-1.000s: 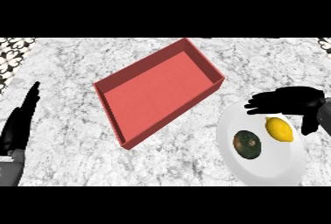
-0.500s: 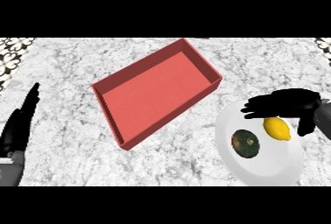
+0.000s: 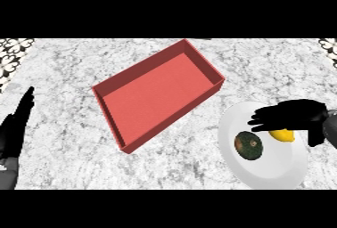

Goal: Pick the lemon from the plate and place it in the cardboard box

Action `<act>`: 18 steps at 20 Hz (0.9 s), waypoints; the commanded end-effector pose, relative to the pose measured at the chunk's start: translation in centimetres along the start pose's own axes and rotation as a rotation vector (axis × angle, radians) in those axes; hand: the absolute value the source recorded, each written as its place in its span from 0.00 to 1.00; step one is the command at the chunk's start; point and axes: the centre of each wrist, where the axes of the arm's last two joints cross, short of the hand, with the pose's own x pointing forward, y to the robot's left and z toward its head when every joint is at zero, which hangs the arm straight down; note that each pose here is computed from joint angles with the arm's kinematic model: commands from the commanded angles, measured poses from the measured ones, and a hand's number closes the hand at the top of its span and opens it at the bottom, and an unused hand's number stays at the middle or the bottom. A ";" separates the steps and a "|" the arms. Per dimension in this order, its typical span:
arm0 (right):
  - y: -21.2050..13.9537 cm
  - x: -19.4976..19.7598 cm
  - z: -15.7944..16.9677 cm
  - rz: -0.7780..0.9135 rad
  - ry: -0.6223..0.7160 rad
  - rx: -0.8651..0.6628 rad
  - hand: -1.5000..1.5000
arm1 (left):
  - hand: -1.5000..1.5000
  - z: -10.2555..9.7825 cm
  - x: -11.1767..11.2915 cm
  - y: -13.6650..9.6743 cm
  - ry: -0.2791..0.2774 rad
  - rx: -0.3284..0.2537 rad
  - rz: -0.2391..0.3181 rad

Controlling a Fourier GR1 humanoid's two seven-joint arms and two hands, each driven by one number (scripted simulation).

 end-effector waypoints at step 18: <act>0.4 0.0 -4.3 0.144 -0.052 -0.385 1.00 | 0.50 -0.2 -0.8 -0.8 -0.007 0.010 0.001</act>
